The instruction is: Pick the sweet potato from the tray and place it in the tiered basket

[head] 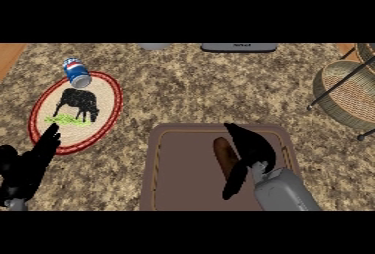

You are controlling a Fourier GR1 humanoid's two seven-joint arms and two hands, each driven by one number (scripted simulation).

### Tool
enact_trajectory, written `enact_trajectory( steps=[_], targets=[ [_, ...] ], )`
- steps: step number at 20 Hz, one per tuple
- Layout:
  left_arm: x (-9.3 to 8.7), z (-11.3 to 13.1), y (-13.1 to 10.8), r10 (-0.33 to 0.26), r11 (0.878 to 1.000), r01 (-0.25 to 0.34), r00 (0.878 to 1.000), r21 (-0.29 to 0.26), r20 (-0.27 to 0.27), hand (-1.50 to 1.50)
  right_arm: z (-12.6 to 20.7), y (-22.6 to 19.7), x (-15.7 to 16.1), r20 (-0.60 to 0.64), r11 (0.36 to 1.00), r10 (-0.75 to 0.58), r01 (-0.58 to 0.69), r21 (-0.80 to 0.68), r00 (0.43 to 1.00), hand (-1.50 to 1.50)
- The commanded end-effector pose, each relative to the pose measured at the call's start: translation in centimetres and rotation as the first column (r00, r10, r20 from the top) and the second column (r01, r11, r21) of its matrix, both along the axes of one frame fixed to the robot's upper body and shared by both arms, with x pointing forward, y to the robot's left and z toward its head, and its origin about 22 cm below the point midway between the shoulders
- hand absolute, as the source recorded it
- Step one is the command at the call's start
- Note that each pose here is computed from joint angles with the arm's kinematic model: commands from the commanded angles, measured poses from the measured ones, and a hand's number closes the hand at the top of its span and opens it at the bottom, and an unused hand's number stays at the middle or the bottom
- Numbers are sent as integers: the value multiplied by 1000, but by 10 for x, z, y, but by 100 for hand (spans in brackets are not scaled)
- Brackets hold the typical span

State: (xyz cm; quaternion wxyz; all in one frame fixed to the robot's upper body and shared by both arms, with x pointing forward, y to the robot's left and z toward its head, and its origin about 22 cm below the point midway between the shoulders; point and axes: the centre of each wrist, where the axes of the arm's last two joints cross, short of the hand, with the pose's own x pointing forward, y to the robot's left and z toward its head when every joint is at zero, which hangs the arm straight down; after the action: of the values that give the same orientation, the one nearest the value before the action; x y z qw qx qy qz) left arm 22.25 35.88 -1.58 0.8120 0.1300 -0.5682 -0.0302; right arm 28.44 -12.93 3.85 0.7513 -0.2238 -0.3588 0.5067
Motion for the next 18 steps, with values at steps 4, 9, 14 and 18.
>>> enact_trajectory(
  steps=[4,9,14,18],
  targets=[
    [3,5,11,-11,1000,11,999,-16,-36,0,-9,17,-2,73,992,110,-114,56,991,150],
    [12,-2,5,7,1000,-7,1000,-4,-30,0,-15,10,-12,163,996,57,-68,64,985,150],
    [-1,-2,14,-9,1000,9,1000,7,-8,0,20,48,-3,255,997,-76,67,44,964,150],
    [8,-2,-6,-32,999,32,999,16,-2,0,47,54,42,371,912,-380,411,-4,847,150]
  ],
)
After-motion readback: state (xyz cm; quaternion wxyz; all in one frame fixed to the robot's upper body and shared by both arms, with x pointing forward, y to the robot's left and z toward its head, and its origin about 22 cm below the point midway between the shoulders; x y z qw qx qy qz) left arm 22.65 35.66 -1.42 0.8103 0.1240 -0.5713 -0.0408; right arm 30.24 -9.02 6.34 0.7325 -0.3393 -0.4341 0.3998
